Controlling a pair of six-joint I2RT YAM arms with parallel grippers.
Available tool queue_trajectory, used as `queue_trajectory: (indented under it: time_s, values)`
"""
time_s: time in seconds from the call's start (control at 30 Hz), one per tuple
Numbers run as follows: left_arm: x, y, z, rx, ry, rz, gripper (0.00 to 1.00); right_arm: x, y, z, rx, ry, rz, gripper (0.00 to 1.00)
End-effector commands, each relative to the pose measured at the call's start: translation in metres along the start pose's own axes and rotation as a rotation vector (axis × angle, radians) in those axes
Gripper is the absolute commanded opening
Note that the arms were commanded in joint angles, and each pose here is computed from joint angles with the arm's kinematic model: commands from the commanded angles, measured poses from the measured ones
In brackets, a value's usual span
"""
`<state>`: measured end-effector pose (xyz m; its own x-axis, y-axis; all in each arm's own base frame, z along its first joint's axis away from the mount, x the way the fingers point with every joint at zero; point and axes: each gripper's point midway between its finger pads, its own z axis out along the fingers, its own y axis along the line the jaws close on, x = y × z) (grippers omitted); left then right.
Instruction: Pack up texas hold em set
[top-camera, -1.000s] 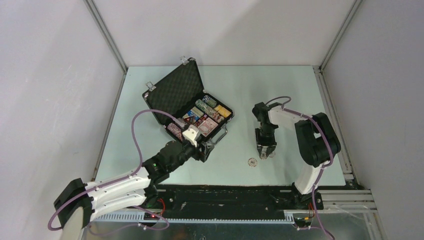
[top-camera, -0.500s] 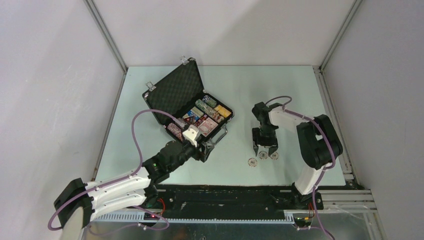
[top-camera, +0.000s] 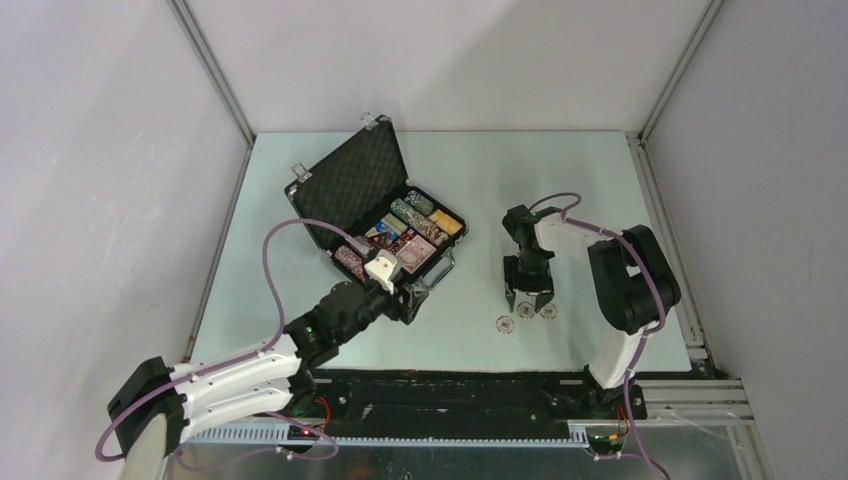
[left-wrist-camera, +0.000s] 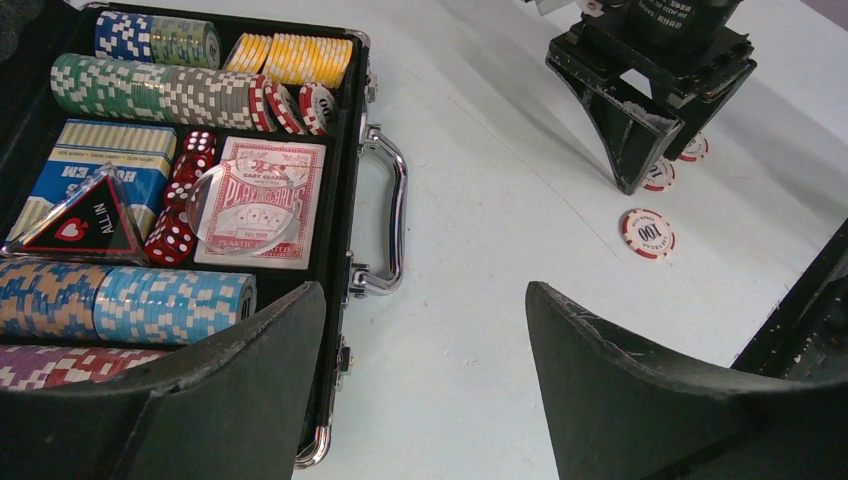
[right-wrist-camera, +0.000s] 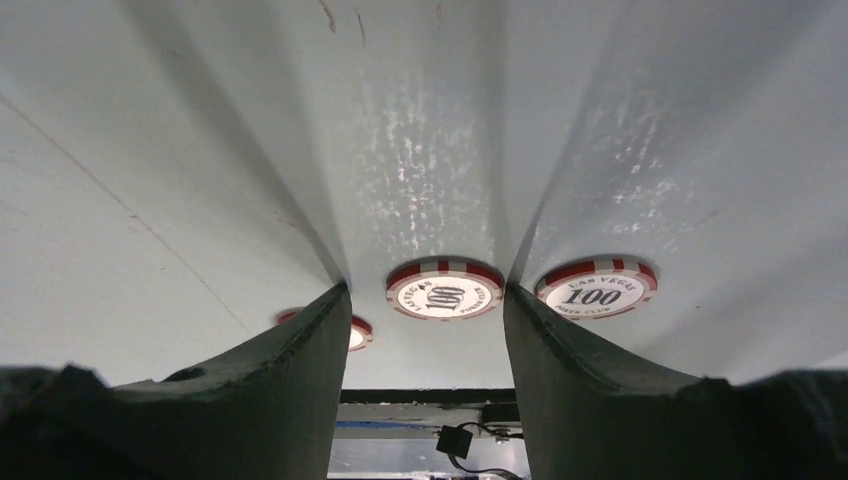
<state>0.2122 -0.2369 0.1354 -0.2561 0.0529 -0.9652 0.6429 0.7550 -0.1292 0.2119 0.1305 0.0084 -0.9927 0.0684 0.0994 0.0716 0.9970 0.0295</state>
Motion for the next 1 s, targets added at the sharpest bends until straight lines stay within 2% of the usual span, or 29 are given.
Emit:
queue_trajectory:
  time_s: [0.0,0.17,0.53,0.8,0.97]
  values:
    - [-0.022,0.0,0.0,-0.001,-0.062,0.01,0.81,-0.004,0.001,0.01,0.017,-0.006,0.001,0.59]
    - [-0.022,0.0,0.0,-0.001,-0.062,0.01,0.81,-0.002,-0.003,0.013,0.047,0.007,-0.002,0.55]
    - [-0.021,-0.001,0.0,-0.001,-0.054,0.012,0.81,0.003,0.005,0.0,0.004,-0.004,-0.017,0.36]
    - [-0.023,-0.002,0.001,0.004,-0.058,0.009,0.81,0.012,0.013,-0.026,-0.057,-0.028,-0.028,0.33]
    - [-0.021,-0.003,0.003,0.009,-0.049,0.01,0.81,0.023,0.022,-0.026,-0.061,-0.008,-0.054,0.32]
